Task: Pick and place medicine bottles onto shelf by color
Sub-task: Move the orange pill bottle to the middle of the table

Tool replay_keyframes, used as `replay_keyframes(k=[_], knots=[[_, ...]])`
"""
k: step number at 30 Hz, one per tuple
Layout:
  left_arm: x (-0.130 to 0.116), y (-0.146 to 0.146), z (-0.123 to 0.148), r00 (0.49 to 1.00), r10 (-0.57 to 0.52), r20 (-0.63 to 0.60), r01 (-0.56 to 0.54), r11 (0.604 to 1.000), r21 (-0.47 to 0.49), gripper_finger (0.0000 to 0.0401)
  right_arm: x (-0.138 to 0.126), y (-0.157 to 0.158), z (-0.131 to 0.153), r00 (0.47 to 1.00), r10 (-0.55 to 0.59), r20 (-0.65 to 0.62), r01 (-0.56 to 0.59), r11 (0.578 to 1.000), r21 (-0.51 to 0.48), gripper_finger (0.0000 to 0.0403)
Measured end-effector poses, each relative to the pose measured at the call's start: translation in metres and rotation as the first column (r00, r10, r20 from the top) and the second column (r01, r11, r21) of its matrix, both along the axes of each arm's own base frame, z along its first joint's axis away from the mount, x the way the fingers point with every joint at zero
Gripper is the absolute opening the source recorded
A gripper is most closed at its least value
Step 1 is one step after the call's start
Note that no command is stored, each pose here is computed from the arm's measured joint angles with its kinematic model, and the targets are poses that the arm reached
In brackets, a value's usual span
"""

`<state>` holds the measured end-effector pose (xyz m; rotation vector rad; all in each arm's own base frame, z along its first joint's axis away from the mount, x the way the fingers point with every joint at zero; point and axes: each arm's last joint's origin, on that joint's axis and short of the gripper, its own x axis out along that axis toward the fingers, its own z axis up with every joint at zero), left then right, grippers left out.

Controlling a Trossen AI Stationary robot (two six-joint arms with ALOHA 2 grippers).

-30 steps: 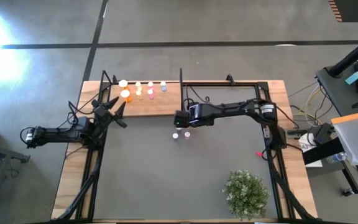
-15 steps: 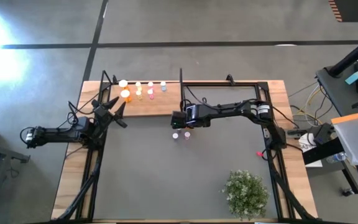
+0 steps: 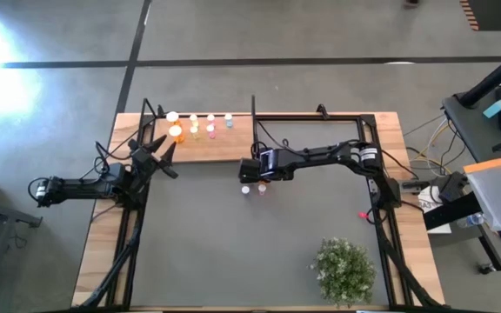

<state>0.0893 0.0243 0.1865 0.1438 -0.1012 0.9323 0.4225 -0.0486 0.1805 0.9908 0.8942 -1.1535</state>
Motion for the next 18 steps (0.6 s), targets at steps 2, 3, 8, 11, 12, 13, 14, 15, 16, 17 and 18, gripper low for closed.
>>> replay_keyframes(k=[2, 3, 8, 11, 12, 13, 14, 15, 16, 17, 18], knots=[[0.0000, 0.0000, -0.0001, 1.000, 0.000, 0.000, 0.000, 1.000, 0.000, 0.0173, 0.0001, 0.0000, -0.0014, 1.000, 0.000, 0.005, 0.000, 1.000, -0.001, 0.0194], [0.0000, 0.0000, -0.0001, 1.000, 0.000, 0.000, 0.000, 1.000, 0.000, 0.0173, -0.0001, -0.0002, -0.0019, 1.000, 0.000, 0.004, 0.000, 1.000, 0.000, 0.0194], [0.0000, 0.0000, 0.0000, 1.000, 0.000, 0.000, 0.000, 1.000, 0.000, 0.0173, -0.0014, -0.0002, -0.0050, 1.000, 0.000, -0.002, 0.000, 1.000, 0.000, 0.0194], [0.0000, 0.0000, -0.0001, 1.000, 0.000, 0.000, 0.000, 1.000, 0.000, 0.0173, -0.0013, -0.0002, -0.0052, 1.000, 0.002, -0.002, -0.002, 1.000, -0.001, 0.0194], [0.0000, 0.0000, 0.0000, 1.000, 0.000, 0.000, 0.000, 1.000, 0.000, 0.0173, -0.0013, -0.0002, -0.0052, 1.000, 0.002, -0.001, -0.002, 1.000, -0.001, 0.0194], [0.0000, 0.0000, 0.0000, 1.000, 0.000, 0.000, 0.000, 1.000, 0.000, 0.0173, -0.0012, -0.0003, -0.0053, 1.000, 0.002, -0.001, -0.002, 1.000, -0.001, 0.0194], [0.0000, 0.0000, -0.0001, 1.000, 0.000, 0.000, 0.000, 1.000, 0.000, 0.0173, -0.0012, -0.0004, -0.0054, 1.000, 0.002, 0.000, -0.002, 1.000, -0.001, 0.0194], [0.0000, 0.0000, -0.0001, 1.000, 0.000, 0.000, 0.000, 1.000, 0.000, 0.0173, -0.0012, -0.0004, -0.0059, 1.000, 0.003, 0.002, -0.003, 1.000, -0.002, 0.0194], [0.0000, 0.0000, -0.0001, 1.000, 0.000, 0.000, 0.000, 1.000, 0.000, 0.0173, -0.0014, -0.0004, -0.0063, 1.000, 0.010, -0.001, -0.010, 1.000, -0.003, 0.0194], [0.0000, 0.0000, -0.0001, 1.000, 0.000, 0.000, 0.000, 1.000, 0.000, 0.0173, -0.0014, -0.0004, -0.0065, 1.000, 0.016, -0.004, -0.016, 1.000, -0.004, 0.0194], [0.0000, 0.0000, 0.0000, 1.000, 0.000, 0.000, 0.000, 1.000, 0.000, 0.0173, -0.0015, -0.0004, -0.0066, 1.000, 0.022, -0.006, -0.022, 1.000, -0.006, 0.0194]])
